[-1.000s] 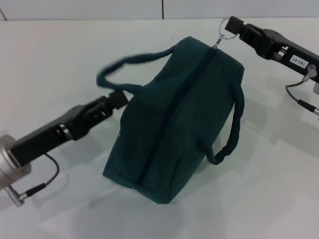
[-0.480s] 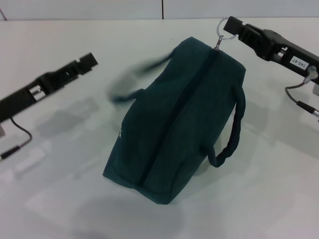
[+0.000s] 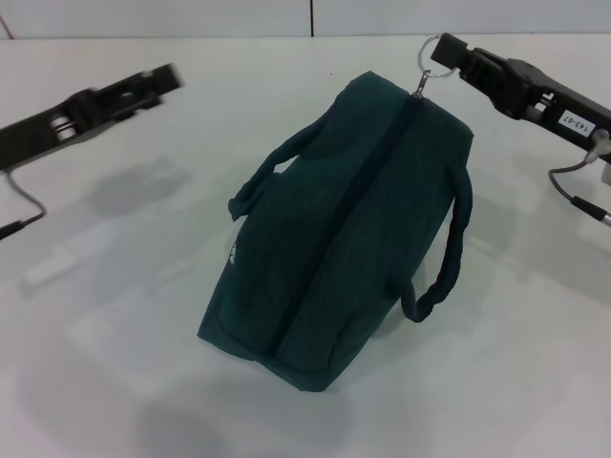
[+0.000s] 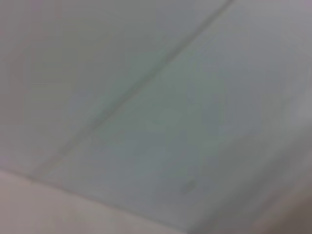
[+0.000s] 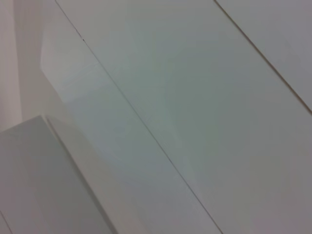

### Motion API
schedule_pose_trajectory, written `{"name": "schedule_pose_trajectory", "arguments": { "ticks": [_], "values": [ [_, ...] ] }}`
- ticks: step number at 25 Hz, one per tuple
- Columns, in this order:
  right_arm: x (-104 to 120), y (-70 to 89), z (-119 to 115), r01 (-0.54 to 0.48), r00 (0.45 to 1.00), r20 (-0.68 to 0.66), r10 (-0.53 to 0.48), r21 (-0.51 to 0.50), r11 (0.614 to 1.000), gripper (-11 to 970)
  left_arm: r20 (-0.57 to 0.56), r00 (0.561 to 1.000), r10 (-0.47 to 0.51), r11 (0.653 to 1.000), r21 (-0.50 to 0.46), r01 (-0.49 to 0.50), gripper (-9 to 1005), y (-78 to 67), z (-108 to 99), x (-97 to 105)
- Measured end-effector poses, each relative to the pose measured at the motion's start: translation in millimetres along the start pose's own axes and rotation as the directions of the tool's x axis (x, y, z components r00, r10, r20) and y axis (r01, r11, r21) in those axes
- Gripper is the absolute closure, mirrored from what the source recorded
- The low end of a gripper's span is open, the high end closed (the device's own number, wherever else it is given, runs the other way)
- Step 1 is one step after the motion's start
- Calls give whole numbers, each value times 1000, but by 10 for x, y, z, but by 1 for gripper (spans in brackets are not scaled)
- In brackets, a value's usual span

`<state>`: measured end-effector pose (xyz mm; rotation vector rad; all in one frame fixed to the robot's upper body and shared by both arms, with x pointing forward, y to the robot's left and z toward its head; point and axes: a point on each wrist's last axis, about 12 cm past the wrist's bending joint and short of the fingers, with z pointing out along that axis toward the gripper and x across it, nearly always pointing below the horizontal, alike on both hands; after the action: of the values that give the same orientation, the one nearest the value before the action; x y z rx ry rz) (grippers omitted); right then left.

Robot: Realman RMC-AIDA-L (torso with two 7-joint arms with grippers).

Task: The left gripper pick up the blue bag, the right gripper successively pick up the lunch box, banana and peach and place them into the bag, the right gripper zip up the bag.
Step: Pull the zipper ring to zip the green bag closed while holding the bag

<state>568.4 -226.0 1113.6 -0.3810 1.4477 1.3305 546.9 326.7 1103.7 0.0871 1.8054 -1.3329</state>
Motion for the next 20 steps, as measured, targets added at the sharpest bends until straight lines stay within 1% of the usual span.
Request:
{"name": "schedule_pose_trajectory", "arguments": {
  "ticks": [2,4,5,8,11,14,17,20],
  "values": [
    [-2,2,-2,0,1000,0,0,-2,1000,909,-107,993,-43,999,17,45,104,-60,146,-71],
    [-4,6,-3,1,1000,1,-1,-6,1000,909,-218,974,-61,996,44,72,105,-158,316,-127],
    [-5,8,-3,1,1000,1,-1,-8,1000,908,-273,960,-61,995,61,81,105,-222,409,-150],
    [-7,11,-5,3,1000,1,-3,-11,1000,908,-381,923,-55,989,105,102,106,-404,671,-199],
    [-8,15,-5,3,1000,2,-3,-14,1000,908,-457,889,-40,988,117,104,106,-539,888,-230],
    [-8,25,-7,4,1000,3,-4,-22,1000,907,-503,864,-35,989,107,103,107,-608,1015,-259],
    [-7,28,-10,8,1000,4,-8,-24,1000,907,-526,850,-10,991,107,78,107,-683,1081,-290],
    [-5,29,-13,10,1000,4,-10,-25,1000,907,-546,837,35,993,114,34,108,-774,1118,-318]
  ]
}}
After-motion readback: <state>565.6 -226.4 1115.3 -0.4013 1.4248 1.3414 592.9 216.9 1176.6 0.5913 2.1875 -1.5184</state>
